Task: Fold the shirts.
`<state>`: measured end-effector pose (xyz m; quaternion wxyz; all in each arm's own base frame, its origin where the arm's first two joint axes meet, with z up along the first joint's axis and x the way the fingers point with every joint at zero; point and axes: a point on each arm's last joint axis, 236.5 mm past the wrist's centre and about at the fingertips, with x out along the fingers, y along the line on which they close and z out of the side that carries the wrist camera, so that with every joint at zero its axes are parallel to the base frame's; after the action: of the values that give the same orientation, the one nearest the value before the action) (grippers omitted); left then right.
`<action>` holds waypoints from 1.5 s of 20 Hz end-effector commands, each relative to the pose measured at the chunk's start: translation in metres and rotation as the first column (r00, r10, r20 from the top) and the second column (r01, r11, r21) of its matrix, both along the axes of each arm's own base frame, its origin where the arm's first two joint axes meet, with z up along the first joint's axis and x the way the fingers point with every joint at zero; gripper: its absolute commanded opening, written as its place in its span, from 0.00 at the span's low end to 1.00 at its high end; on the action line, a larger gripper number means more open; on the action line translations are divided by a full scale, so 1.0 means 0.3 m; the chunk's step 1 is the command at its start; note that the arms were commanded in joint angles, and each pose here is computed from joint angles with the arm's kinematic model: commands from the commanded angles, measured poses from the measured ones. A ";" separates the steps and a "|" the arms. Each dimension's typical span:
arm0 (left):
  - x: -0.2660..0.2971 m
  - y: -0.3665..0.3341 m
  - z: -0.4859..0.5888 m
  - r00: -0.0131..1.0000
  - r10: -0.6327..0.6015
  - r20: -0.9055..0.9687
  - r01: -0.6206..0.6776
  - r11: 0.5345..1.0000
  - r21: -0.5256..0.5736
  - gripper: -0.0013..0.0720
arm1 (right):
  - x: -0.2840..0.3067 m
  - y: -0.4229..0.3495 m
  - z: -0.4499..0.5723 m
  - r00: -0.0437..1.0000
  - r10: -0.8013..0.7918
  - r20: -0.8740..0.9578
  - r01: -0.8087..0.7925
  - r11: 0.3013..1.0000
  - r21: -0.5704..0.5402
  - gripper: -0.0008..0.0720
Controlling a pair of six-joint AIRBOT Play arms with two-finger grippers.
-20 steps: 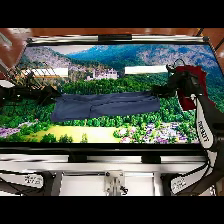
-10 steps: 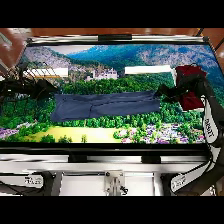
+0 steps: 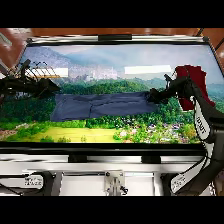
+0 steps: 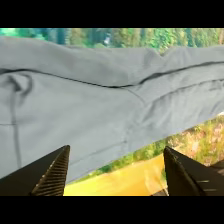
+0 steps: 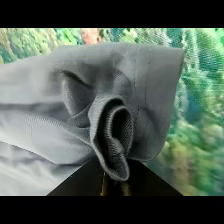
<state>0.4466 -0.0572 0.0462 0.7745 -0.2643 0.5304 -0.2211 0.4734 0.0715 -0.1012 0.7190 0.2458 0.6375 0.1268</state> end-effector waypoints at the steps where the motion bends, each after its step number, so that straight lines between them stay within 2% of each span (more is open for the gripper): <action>1: 0.000 -0.092 0.022 0.999 -0.045 0.022 0.045 0.999 -0.011 0.90 | 0.040 0.024 0.169 0.990 0.037 0.139 -0.037 0.999 -0.001 0.10; 2: 0.004 -0.134 0.023 0.997 -0.063 0.034 0.063 0.998 -0.008 0.73 | 0.044 0.023 0.237 0.983 0.039 0.180 -0.038 0.999 -0.007 0.10; 4: 0.002 -0.247 0.027 0.993 -0.107 0.053 0.107 0.994 -0.006 0.10 | 0.027 0.030 0.376 0.972 0.032 0.234 -0.032 0.999 -0.005 0.10; 5: -0.001 -0.318 0.032 0.988 -0.138 0.071 0.138 0.990 -0.005 0.06 | 0.005 0.035 0.440 0.969 0.029 0.246 -0.030 1.000 0.000 0.10; 12: -0.097 -0.848 -0.023 0.947 -0.280 0.156 0.284 0.959 -0.003 0.06 | -0.225 0.084 0.783 0.968 0.005 0.250 -0.017 0.999 0.049 0.10; 18: -0.197 -1.121 -0.163 0.949 -0.292 0.114 0.298 0.954 -0.030 0.06 | -0.424 0.110 1.006 0.953 -0.015 0.304 -0.003 0.998 0.061 0.10; 21: -0.253 -1.231 -0.207 0.954 -0.287 0.084 0.294 0.952 -0.086 0.06 | -0.505 0.119 1.089 0.941 -0.037 0.338 0.014 0.997 0.070 0.10; 23: -0.262 -1.304 -0.214 0.970 -0.234 0.070 0.242 0.958 -0.152 0.06 | -0.550 0.124 1.129 0.935 -0.053 0.351 0.027 0.997 0.078 0.10; 24: -0.265 -1.335 -0.212 0.975 -0.212 0.071 0.221 0.959 -0.179 0.06 | -0.571 0.125 1.140 0.934 -0.054 0.353 0.029 0.997 0.077 0.10; 27: -0.292 -1.331 -0.200 0.954 -0.285 0.092 0.297 0.939 -0.174 0.06 | -0.585 0.118 1.147 0.932 -0.060 0.357 0.038 0.997 0.068 0.10; 30: -0.261 -1.193 -0.134 0.930 -0.352 0.105 0.364 0.921 -0.137 0.06 | -0.555 0.045 1.089 0.939 -0.079 0.334 0.091 0.996 -0.021 0.10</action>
<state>0.3687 -0.4366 -0.0053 0.7254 -0.2378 0.5155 -0.3892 0.3051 0.1011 0.2352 0.8199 0.2484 0.4901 0.1607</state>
